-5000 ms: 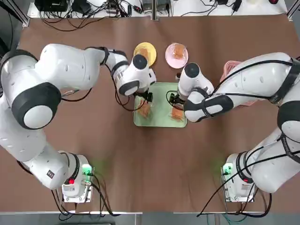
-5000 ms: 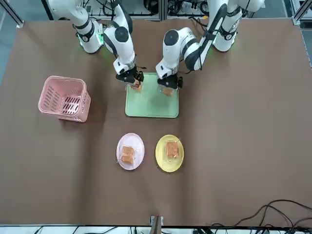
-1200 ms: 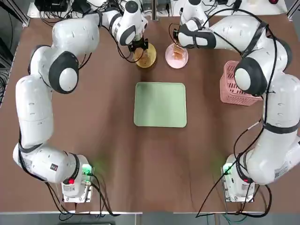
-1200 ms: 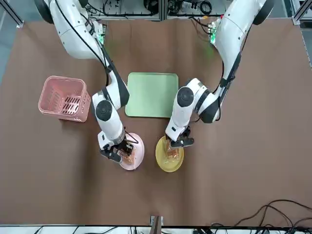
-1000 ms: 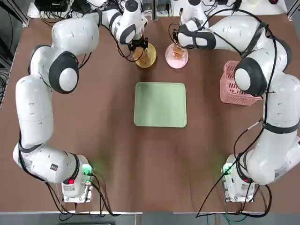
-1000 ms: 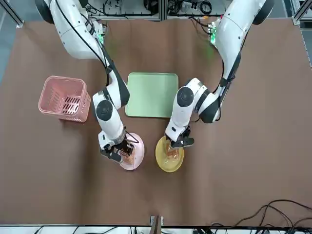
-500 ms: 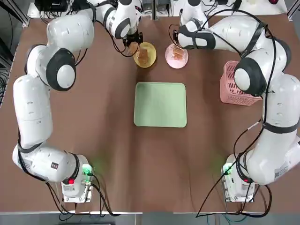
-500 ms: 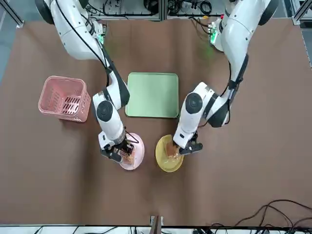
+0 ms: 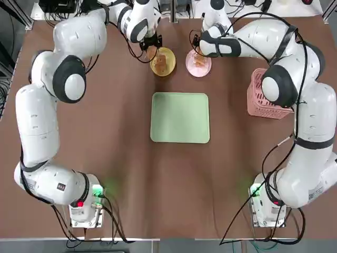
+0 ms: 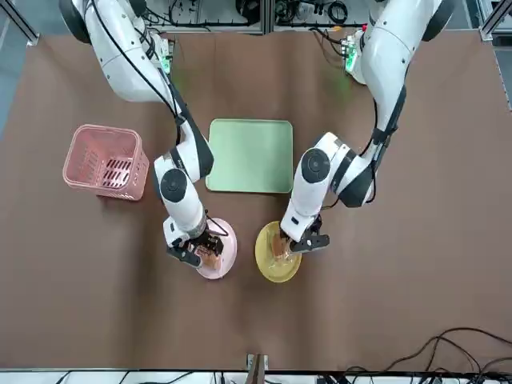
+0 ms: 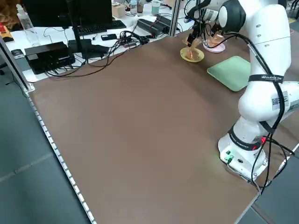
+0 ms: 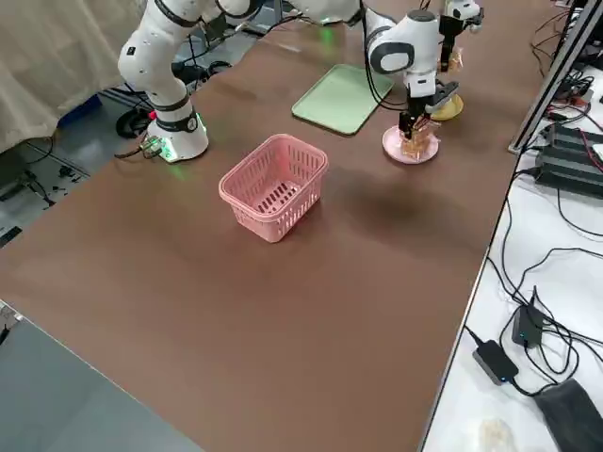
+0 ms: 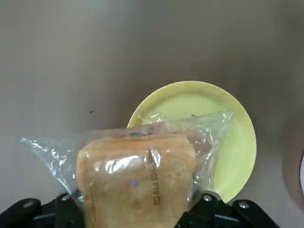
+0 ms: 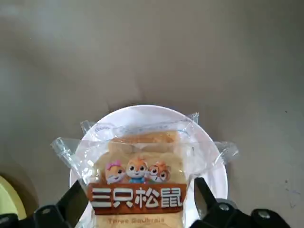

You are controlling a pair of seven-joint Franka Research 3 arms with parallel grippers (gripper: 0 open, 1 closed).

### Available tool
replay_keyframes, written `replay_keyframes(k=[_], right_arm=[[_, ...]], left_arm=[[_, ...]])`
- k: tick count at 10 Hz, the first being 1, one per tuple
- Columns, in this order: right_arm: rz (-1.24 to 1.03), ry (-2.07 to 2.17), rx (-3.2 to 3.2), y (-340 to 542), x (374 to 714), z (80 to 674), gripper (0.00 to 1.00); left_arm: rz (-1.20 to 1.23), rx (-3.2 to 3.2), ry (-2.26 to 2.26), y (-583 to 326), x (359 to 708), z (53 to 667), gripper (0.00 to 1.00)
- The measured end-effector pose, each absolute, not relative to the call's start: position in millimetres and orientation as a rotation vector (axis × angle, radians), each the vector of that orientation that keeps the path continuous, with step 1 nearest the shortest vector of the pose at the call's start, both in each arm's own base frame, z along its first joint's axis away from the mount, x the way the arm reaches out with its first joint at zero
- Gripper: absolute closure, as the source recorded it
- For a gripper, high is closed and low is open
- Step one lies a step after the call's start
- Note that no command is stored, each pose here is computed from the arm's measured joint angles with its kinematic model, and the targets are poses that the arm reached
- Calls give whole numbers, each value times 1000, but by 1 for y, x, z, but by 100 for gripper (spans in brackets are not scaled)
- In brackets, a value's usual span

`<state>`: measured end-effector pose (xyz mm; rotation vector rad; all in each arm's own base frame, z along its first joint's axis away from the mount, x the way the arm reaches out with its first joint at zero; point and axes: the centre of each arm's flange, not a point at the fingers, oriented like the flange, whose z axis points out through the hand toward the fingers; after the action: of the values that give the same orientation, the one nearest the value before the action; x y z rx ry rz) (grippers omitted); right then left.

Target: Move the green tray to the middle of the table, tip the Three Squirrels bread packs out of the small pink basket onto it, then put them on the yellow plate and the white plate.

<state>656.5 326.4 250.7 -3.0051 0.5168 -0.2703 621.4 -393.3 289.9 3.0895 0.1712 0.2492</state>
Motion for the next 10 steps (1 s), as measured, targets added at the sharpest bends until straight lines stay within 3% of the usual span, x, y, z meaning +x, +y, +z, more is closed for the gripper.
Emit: replay_keyframes(k=[10], right_arm=[[-307, 503, -2999, 310, 671, 262, 1]], left_arm=[[268, 3136, 89, -430, 627, 219, 19]])
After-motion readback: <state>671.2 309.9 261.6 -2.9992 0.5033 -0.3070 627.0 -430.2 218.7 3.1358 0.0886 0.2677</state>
